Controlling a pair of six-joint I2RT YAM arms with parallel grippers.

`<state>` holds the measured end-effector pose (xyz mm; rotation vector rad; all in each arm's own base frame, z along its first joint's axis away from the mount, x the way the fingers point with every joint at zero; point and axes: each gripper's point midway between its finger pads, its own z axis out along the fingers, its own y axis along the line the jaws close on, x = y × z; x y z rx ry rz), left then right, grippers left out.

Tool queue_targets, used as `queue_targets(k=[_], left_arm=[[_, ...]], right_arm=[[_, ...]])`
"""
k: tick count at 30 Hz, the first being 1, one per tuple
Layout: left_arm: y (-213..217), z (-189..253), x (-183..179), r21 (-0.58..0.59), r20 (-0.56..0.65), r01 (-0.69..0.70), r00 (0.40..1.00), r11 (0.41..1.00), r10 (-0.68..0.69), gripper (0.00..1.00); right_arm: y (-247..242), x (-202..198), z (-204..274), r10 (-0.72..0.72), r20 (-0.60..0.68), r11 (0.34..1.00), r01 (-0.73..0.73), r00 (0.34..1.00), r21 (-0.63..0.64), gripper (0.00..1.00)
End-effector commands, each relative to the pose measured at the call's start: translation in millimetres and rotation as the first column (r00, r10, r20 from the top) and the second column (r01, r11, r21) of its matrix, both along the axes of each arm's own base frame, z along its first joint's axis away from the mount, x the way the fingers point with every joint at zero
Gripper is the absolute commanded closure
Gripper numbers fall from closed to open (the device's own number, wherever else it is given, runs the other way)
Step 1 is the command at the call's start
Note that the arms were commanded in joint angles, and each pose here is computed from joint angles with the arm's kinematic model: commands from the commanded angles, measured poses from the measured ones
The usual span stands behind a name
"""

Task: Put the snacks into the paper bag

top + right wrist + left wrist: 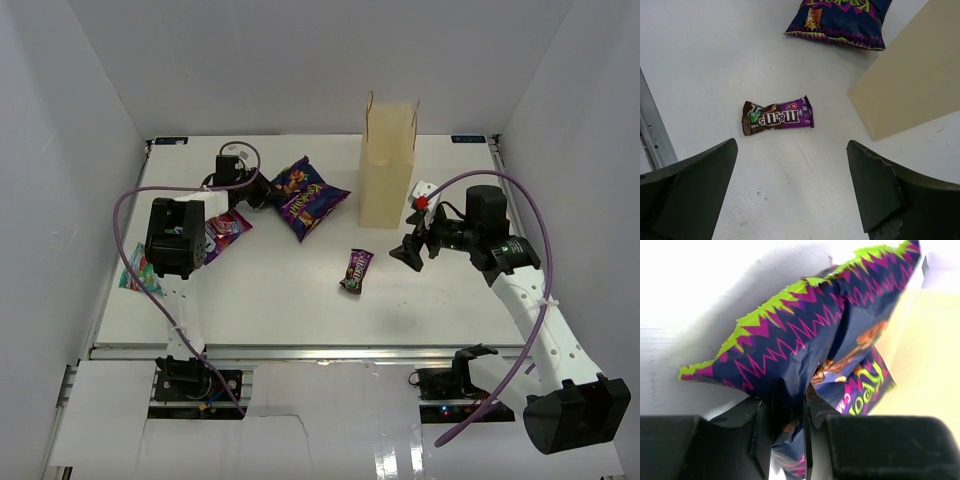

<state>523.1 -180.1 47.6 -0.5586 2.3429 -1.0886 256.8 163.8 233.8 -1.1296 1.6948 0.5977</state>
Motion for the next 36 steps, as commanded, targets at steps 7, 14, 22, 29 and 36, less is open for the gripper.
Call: queue_targets(k=[7,14,22,29,36], left_arm=[[-5,204,-25,0.091,0.571,0.128,0.806,0.988,-0.157,1.00],[-1,293,-58,0.071,0.741,0.106,0.660,0.992,-0.124,1.00],[-7,353,-75,-0.012,0.808,0.149,0.584,0.989,-0.078,1.00],[-9,441,-90,-0.058,0.894,0.161,0.447,0.985,-0.021,1.00],[-29,515,-103,-0.096,0.948,0.198,0.318,0.975,0.029,1.00]], right_arm=[[-5,-1,8,-0.013,0.008,1.000,0.013,1.000,0.016,0.04],[-11,5,13,-0.043,0.009,0.999,0.043,0.999,0.026,0.04],[-20,8,19,-0.086,0.023,0.996,0.085,0.996,0.031,0.04],[-28,8,17,-0.118,0.019,0.993,0.118,0.993,0.031,0.04],[-32,8,13,-0.142,0.011,0.989,0.142,0.990,0.028,0.04]])
